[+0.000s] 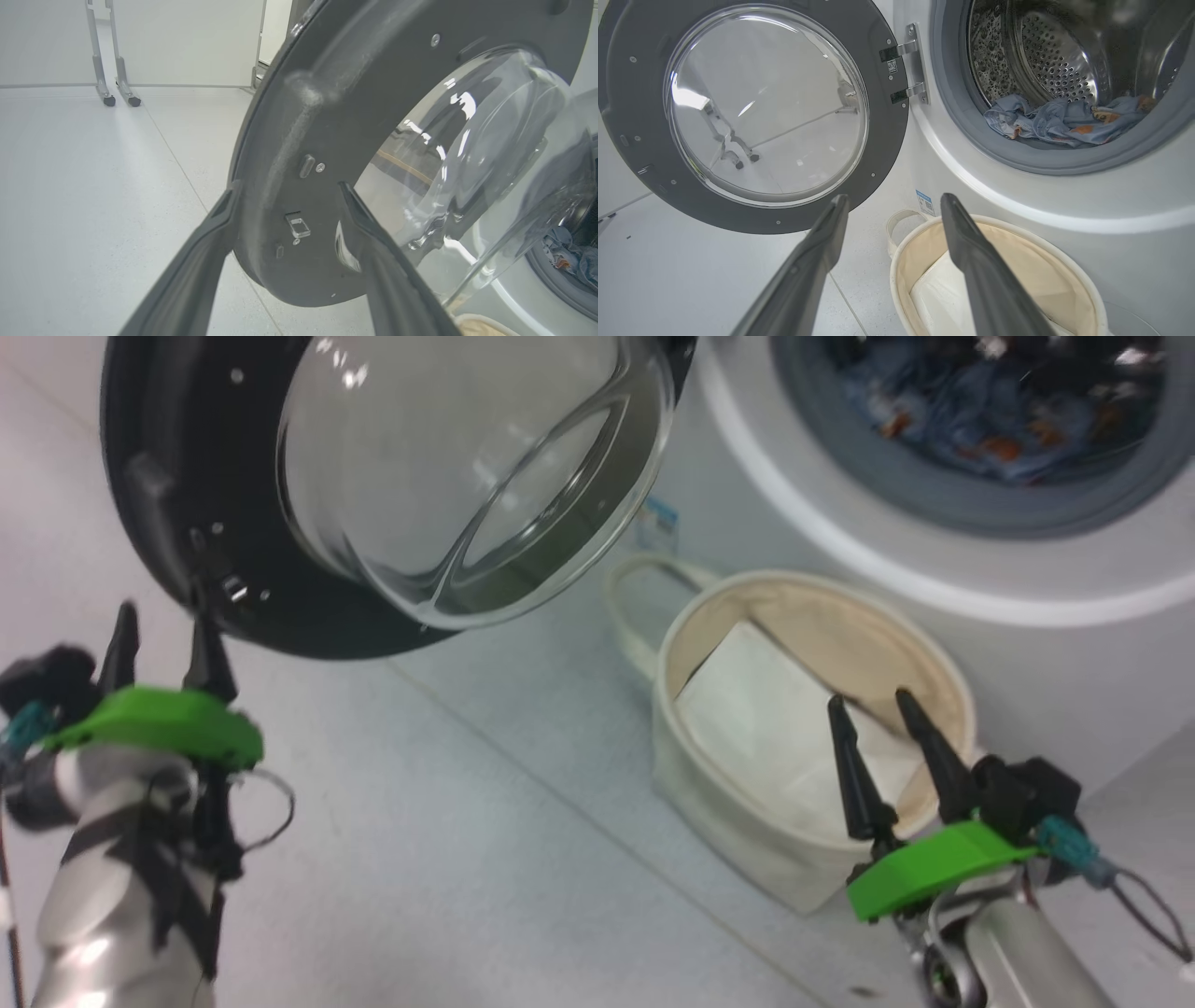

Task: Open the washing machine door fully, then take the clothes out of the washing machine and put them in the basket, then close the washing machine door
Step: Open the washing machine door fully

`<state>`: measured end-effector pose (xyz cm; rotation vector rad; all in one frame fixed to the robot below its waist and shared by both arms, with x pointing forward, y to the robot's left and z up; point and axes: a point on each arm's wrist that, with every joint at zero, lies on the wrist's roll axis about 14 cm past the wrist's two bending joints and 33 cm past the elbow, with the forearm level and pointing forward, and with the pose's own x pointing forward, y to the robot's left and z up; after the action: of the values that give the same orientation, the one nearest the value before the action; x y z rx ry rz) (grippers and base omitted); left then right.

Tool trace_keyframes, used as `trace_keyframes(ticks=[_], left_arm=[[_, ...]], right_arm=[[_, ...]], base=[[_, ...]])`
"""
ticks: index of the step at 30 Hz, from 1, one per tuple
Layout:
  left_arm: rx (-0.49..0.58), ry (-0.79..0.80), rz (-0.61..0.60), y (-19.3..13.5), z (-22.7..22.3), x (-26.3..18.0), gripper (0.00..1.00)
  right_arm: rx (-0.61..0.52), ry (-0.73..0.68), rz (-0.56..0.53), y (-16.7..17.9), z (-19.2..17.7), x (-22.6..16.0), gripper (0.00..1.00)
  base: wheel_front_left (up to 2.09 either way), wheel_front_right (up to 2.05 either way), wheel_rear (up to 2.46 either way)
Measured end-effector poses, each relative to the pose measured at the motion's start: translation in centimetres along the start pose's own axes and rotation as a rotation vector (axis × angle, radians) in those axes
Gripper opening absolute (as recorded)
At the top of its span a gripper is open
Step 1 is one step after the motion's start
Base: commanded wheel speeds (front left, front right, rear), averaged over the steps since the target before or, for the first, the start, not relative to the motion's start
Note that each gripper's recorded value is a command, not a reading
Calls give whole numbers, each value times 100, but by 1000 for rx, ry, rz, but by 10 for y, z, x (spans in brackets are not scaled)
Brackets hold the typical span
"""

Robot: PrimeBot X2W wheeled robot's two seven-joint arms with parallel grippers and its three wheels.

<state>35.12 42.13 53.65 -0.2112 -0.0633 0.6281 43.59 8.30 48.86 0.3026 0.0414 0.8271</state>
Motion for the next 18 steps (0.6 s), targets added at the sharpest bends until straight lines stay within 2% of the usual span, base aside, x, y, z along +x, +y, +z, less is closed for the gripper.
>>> trace_keyframes(ticks=[3, 7, 15, 18], left_arm=[[8, -3, -12, 8, -3, -15, 100], [33, 21, -85, -4, -21, -33, 100], [35, -4, -279, -60, -30, -50, 100], [-5, -21, -329, -81, -28, -51, 100]], right_arm=[[-6, -21, -37, 5, 12, -18, 100], [-24, -42, -114, -2, 24, -48, 100], [-79, -111, -278, -25, 52, -108, 100], [-99, -143, -336, -35, 64, -128, 100]], base=[[0, 0, 0], [0, 0, 0], [0, 0, 0], [0, 0, 0]])
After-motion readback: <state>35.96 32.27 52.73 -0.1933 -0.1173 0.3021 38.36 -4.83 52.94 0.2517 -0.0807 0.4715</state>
